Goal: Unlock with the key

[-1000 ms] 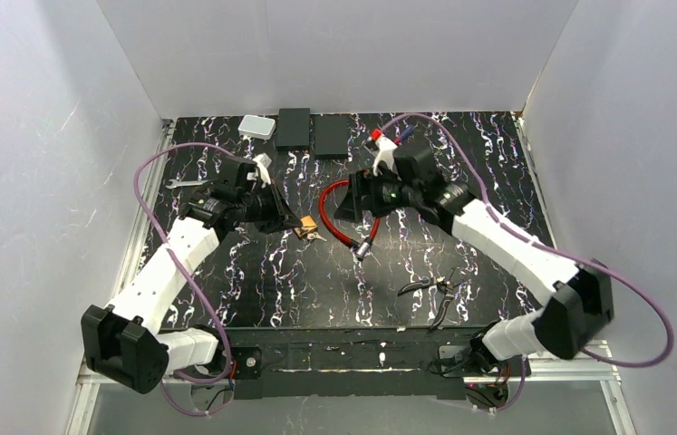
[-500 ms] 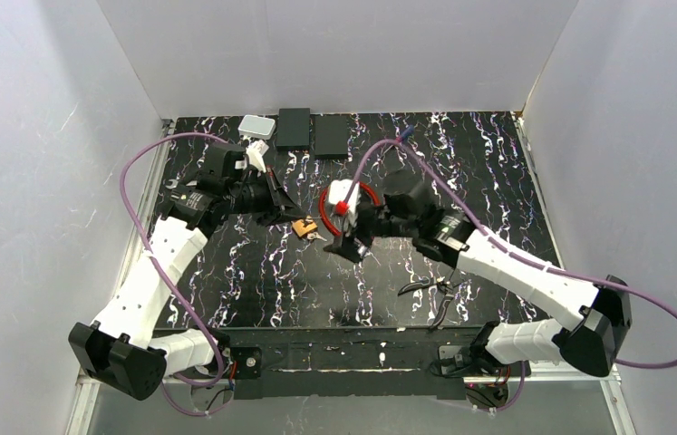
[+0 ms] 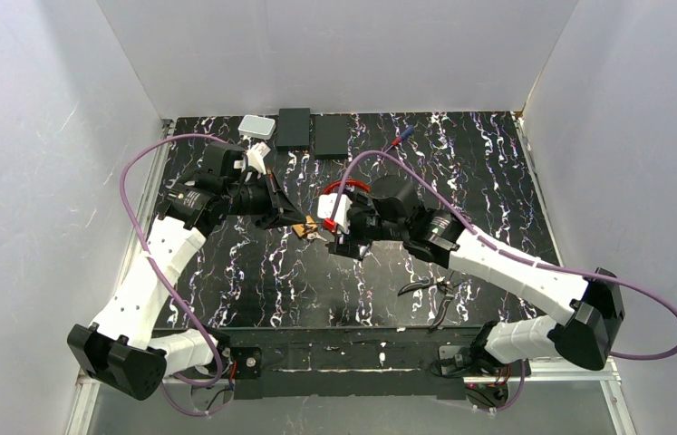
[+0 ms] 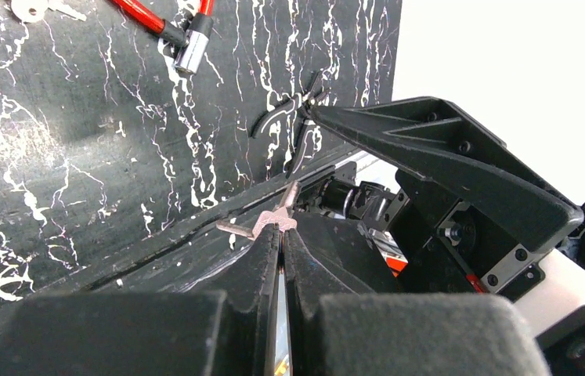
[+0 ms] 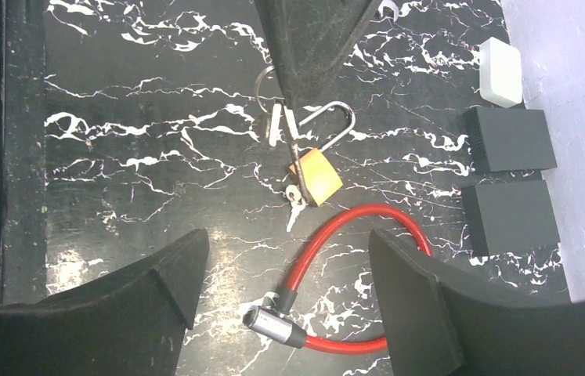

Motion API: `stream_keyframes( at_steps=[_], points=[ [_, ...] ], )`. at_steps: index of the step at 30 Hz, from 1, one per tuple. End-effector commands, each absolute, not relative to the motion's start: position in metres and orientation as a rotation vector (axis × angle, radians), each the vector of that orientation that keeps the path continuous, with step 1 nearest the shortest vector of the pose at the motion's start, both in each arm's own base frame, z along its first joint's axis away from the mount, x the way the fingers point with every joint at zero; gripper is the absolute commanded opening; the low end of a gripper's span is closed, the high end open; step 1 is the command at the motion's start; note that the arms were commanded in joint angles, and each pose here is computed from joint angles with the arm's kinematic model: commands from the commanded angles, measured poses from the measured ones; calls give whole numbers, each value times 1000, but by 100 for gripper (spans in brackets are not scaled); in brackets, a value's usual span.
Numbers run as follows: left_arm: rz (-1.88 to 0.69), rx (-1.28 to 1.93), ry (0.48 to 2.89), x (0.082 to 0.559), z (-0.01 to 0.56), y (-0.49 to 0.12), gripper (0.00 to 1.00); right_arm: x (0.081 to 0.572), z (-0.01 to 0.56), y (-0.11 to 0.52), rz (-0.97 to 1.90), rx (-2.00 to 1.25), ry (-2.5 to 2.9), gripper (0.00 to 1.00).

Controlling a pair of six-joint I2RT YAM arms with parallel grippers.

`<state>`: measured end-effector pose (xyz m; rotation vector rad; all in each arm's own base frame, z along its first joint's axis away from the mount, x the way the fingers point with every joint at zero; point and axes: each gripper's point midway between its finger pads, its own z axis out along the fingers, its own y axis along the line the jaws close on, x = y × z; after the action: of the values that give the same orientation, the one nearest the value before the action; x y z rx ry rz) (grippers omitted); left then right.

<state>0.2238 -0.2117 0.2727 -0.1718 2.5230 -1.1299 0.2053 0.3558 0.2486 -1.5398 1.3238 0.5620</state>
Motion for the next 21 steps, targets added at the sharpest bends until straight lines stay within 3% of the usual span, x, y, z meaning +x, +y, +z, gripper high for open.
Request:
stream_keyframes(
  at_steps=[1,5,9,21],
  points=[
    [-1170,-104,2498,213,287,-213,0,216,276,366,527,-1512,1235,82],
    [-1170,-108,2502,214,286,-213,0,216,276,371,536,-1523,1230,74],
    [-1170,-100,2498,214,287,-214,0,220,276,375,534,-1514,1232,58],
    [-1165,-104,2509,217,284,-215,0,225,280,385,541,-1499,1218,53]
  ],
)
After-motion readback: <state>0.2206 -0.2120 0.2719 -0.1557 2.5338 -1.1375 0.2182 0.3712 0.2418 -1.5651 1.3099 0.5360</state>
